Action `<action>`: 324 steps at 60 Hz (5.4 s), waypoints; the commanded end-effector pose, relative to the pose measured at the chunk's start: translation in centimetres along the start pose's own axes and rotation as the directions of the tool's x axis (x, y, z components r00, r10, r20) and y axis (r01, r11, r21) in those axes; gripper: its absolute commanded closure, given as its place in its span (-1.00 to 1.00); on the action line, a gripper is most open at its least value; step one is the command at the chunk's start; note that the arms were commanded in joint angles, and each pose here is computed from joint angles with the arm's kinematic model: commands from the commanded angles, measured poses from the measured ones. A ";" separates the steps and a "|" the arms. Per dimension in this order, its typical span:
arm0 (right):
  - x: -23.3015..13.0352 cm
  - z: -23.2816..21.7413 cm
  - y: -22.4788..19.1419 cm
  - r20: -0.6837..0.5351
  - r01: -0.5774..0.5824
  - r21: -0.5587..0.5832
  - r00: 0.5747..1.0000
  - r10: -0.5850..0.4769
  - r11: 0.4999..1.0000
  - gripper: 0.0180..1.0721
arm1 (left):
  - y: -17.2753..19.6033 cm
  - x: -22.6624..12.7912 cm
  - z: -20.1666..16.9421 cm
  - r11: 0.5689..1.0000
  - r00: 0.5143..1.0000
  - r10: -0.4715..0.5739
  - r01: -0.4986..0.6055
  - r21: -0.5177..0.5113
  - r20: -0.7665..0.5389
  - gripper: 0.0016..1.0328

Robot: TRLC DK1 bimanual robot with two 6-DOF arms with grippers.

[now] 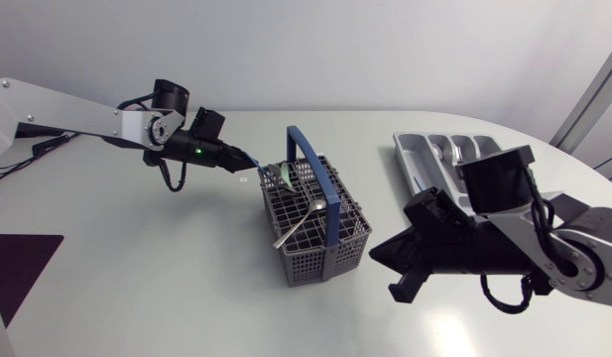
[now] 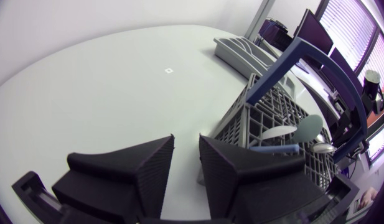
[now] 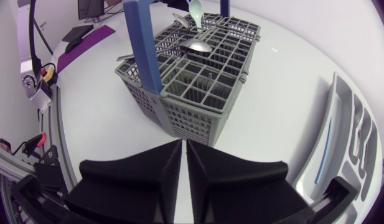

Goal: Unload the cutlery basket into the drawer organizer.

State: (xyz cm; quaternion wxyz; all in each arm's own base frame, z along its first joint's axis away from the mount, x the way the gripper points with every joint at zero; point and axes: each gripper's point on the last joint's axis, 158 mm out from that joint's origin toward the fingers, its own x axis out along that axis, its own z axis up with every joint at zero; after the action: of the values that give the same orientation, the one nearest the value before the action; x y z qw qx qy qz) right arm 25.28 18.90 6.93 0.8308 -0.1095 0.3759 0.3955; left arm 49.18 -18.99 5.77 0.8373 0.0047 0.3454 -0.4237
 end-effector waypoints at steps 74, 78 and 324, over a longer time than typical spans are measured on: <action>5.7 6.9 -10.8 0.010 0.139 0.039 0.990 -0.140 0.989 0.73 | -10.5 -4.2 -6.5 0.980 0.977 -0.187 0.192 0.045 -0.098 0.40; 6.4 7.4 -11.0 0.008 0.134 0.033 0.991 -0.134 0.990 0.73 | -10.7 -4.7 -6.9 0.981 0.978 -0.185 0.190 0.044 -0.099 0.40; 2.0 2.1 -2.8 -0.249 0.246 -0.219 0.921 -0.298 0.944 0.14 | -16.5 -14.3 -5.3 0.975 0.999 -0.005 0.014 0.224 -0.042 0.25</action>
State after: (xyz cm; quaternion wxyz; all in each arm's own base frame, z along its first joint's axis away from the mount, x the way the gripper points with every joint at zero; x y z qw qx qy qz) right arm 29.87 19.98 8.34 0.8173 -0.2811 0.4105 0.2907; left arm 29.39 -17.74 15.32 0.8272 0.1054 0.3062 -0.4592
